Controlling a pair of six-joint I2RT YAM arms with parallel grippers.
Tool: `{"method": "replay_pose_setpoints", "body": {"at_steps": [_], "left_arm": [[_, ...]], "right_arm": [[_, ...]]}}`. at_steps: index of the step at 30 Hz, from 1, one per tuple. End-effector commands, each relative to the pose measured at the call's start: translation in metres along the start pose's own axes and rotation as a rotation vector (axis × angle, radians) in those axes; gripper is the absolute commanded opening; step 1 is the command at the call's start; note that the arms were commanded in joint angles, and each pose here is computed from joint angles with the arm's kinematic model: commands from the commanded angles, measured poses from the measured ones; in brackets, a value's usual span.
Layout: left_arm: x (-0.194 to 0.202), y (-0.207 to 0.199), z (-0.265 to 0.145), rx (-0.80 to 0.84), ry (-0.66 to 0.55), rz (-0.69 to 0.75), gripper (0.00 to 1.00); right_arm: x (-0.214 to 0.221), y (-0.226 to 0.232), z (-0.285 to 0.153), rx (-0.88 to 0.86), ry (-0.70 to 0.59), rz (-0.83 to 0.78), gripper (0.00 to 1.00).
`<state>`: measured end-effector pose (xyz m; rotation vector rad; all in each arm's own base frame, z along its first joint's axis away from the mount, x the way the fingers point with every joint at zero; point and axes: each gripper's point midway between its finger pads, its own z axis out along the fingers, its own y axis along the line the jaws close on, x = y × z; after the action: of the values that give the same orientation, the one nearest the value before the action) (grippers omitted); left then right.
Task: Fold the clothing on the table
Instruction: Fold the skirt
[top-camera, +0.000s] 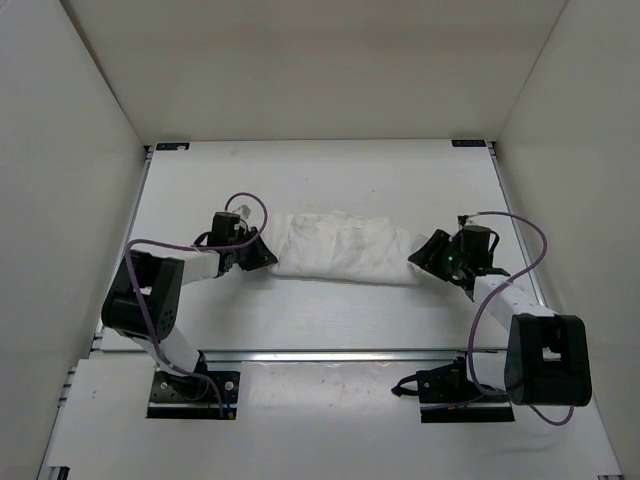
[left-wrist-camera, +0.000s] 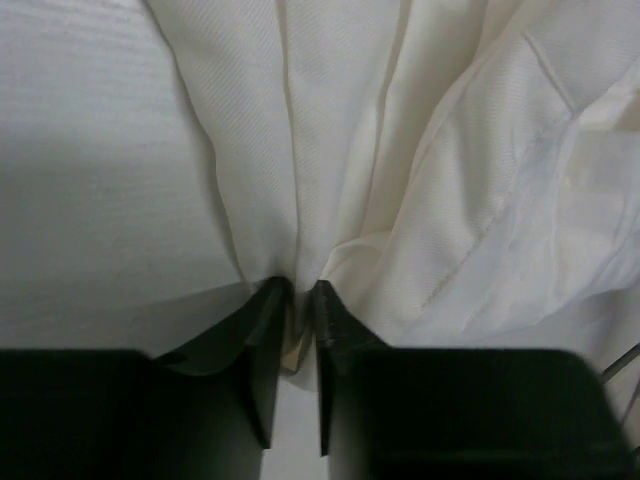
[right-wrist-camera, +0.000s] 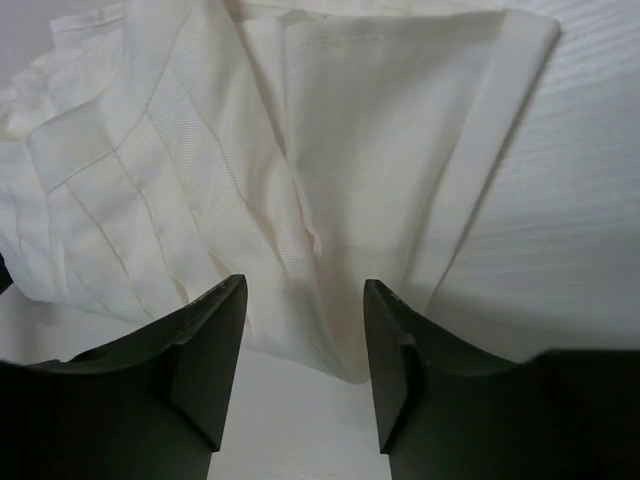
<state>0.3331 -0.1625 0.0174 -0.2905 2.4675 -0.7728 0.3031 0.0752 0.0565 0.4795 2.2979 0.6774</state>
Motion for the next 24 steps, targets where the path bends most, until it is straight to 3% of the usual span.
{"method": "replay_pose_setpoints", "body": {"at_steps": [1,3,7,15,24], "left_arm": [[-0.009,-0.017,-0.017,0.044,-0.030,0.004,0.35],[-0.016,-0.023,-0.025,0.045,-0.051,0.022,0.46],[-0.020,-0.033,-0.041,0.077,-0.100,0.006,0.53],[0.007,-0.025,-0.053,0.051,-0.101,-0.002,0.55],[0.025,-0.012,-0.042,0.011,-0.075,-0.006,0.57]], "right_arm": [[-0.026,0.024,-0.011,-0.035,-0.114,-0.111,0.49],[-0.032,0.026,-0.017,-0.003,-0.141,-0.120,0.53],[-0.025,0.008,-0.029,0.026,-0.145,-0.023,0.56],[0.025,-0.008,-0.027,-0.002,-0.064,0.101,0.61],[0.043,-0.012,-0.006,-0.034,-0.022,0.175,0.59]]}}
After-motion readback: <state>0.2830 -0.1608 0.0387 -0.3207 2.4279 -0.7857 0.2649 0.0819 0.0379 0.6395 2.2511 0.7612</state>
